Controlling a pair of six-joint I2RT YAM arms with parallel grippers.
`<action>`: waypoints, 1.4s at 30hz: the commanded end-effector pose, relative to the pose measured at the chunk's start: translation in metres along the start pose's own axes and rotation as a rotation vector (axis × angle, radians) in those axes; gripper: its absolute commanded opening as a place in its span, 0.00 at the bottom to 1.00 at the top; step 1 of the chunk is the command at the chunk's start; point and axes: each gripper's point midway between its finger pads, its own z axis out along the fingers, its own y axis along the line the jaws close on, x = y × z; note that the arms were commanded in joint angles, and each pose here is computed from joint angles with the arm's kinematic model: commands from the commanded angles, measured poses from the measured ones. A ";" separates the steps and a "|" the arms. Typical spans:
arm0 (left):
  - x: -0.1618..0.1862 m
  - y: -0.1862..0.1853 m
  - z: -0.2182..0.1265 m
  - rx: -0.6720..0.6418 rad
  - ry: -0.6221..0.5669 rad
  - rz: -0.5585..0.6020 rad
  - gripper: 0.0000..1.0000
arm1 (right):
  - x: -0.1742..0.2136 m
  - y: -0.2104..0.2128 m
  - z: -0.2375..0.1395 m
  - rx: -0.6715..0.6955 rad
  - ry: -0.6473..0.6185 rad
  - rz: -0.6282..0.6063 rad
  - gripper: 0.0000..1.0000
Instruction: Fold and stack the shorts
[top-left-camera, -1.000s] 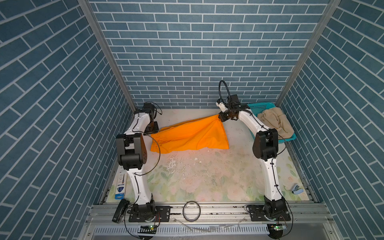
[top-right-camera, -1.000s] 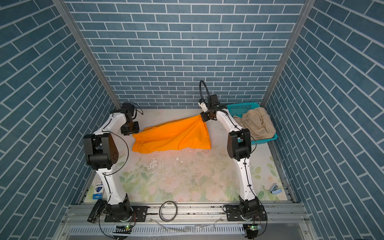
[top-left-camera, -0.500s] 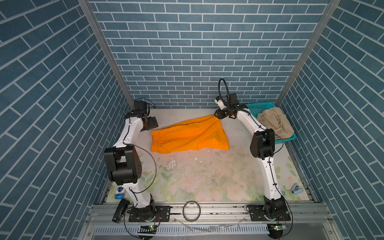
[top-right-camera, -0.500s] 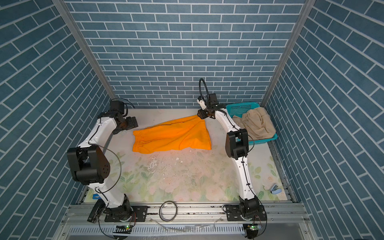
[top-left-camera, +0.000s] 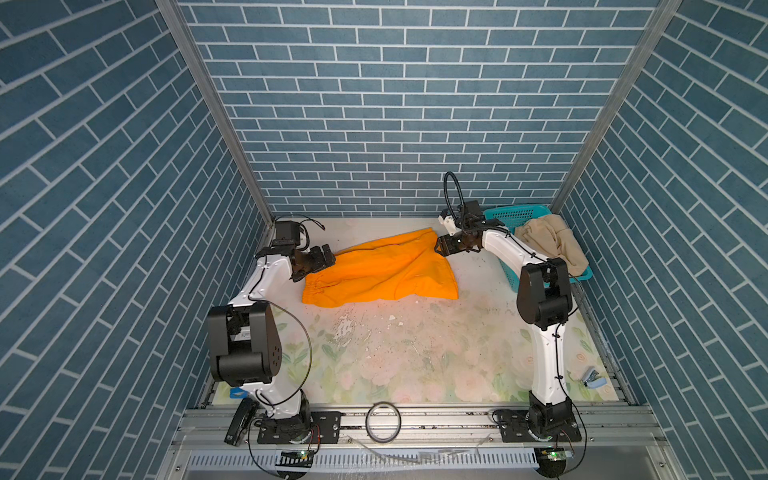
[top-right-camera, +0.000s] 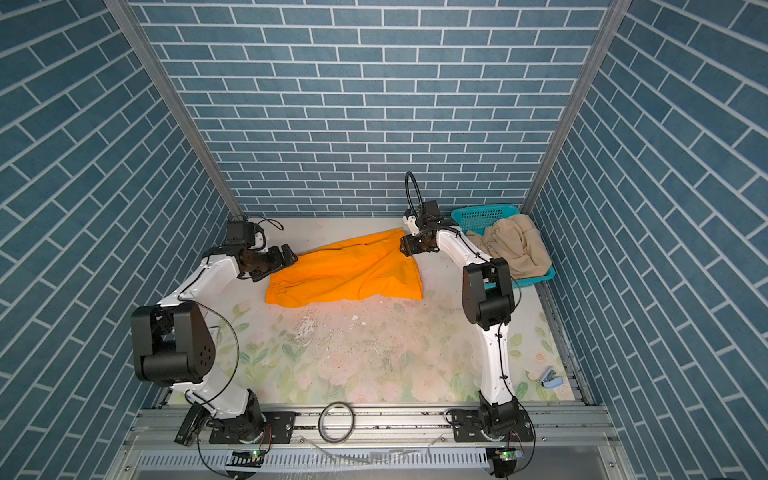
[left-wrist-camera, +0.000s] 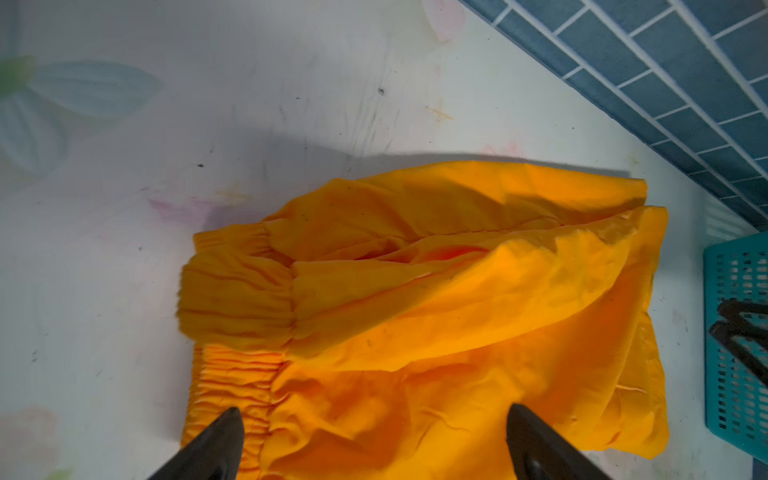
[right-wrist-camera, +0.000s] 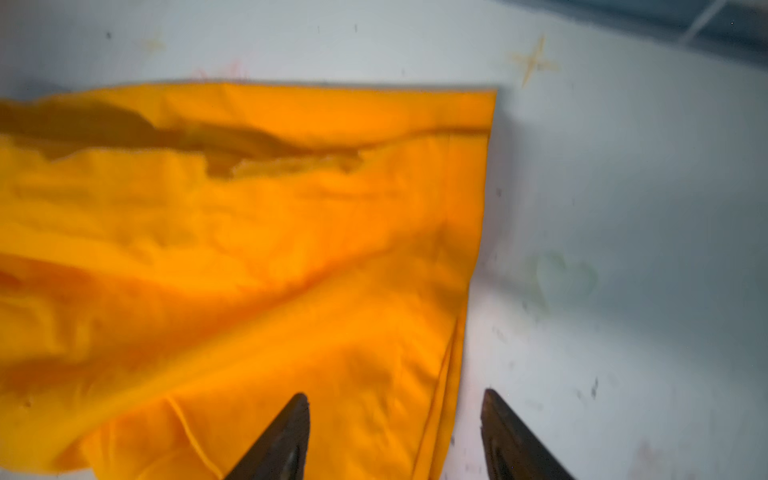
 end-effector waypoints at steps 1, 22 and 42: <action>-0.008 -0.010 0.021 0.071 -0.018 0.020 1.00 | 0.016 -0.004 -0.027 0.038 -0.033 0.090 0.68; -0.012 0.019 0.033 -0.029 0.030 -0.023 1.00 | 0.132 0.026 -0.014 -0.124 0.069 0.306 0.56; 0.083 0.048 0.040 -0.171 0.217 -0.017 1.00 | 0.116 0.006 -0.070 0.001 0.128 0.307 0.00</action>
